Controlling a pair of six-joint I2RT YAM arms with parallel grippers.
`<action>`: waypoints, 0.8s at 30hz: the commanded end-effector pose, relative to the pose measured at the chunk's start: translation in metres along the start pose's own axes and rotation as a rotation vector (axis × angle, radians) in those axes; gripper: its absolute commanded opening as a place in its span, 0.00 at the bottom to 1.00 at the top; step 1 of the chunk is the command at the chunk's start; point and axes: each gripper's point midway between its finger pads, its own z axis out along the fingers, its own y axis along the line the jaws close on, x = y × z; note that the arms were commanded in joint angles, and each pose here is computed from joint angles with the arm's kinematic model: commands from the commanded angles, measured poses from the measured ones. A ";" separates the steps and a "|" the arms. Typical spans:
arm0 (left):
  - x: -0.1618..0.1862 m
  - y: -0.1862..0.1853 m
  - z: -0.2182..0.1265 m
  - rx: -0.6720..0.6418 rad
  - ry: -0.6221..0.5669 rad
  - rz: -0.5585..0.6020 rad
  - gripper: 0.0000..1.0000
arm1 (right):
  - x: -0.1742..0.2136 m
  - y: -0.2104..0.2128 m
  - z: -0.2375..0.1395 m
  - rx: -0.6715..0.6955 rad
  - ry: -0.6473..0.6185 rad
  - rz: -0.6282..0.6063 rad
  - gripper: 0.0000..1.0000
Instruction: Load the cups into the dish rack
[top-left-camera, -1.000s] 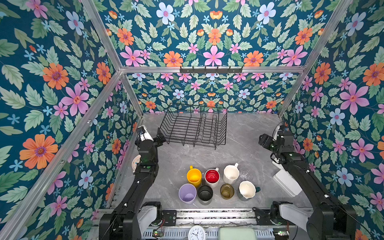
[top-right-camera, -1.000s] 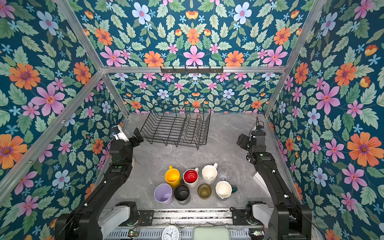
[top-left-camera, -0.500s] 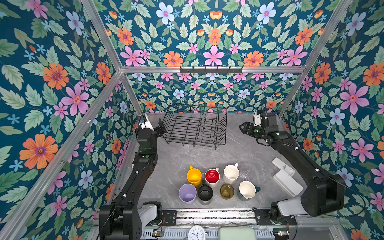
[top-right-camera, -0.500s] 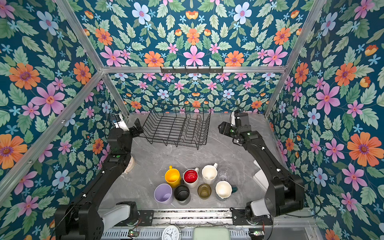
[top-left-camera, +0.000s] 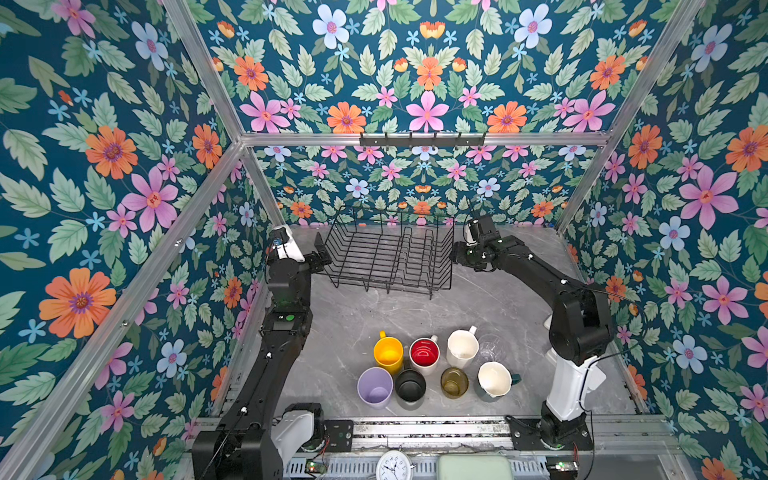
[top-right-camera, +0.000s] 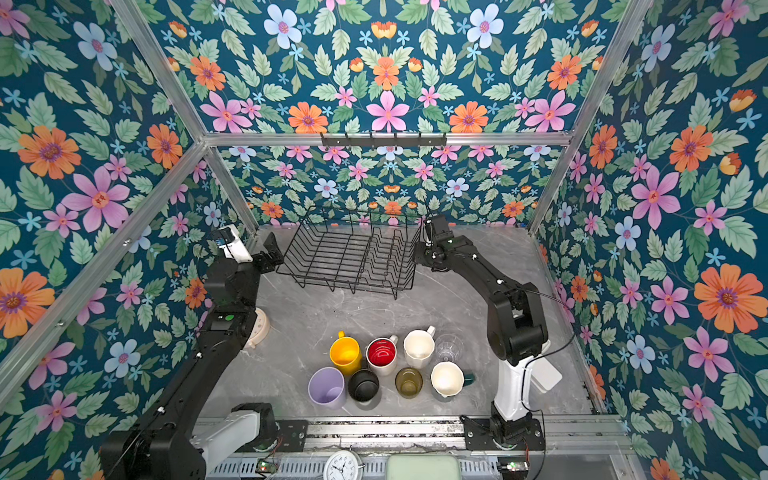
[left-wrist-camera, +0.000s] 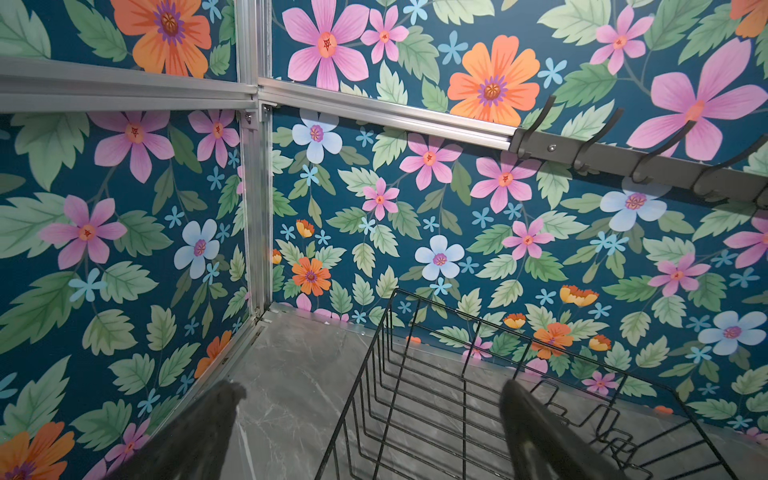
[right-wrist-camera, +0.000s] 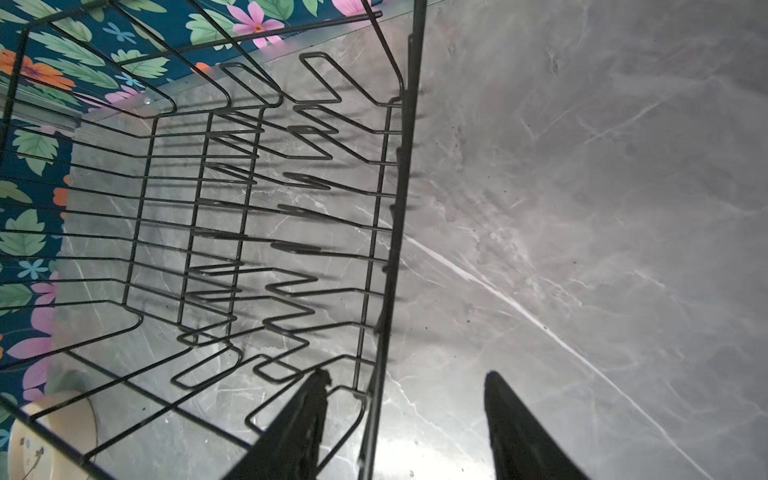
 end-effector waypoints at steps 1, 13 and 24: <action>0.001 -0.001 -0.001 0.006 0.007 0.006 1.00 | 0.002 0.000 0.011 0.021 0.022 0.010 0.59; 0.006 -0.002 0.001 0.014 0.020 0.007 1.00 | 0.002 -0.001 0.042 0.053 0.043 0.017 0.41; 0.008 -0.003 0.003 0.027 0.027 0.000 1.00 | 0.007 -0.007 0.042 0.072 0.047 0.017 0.27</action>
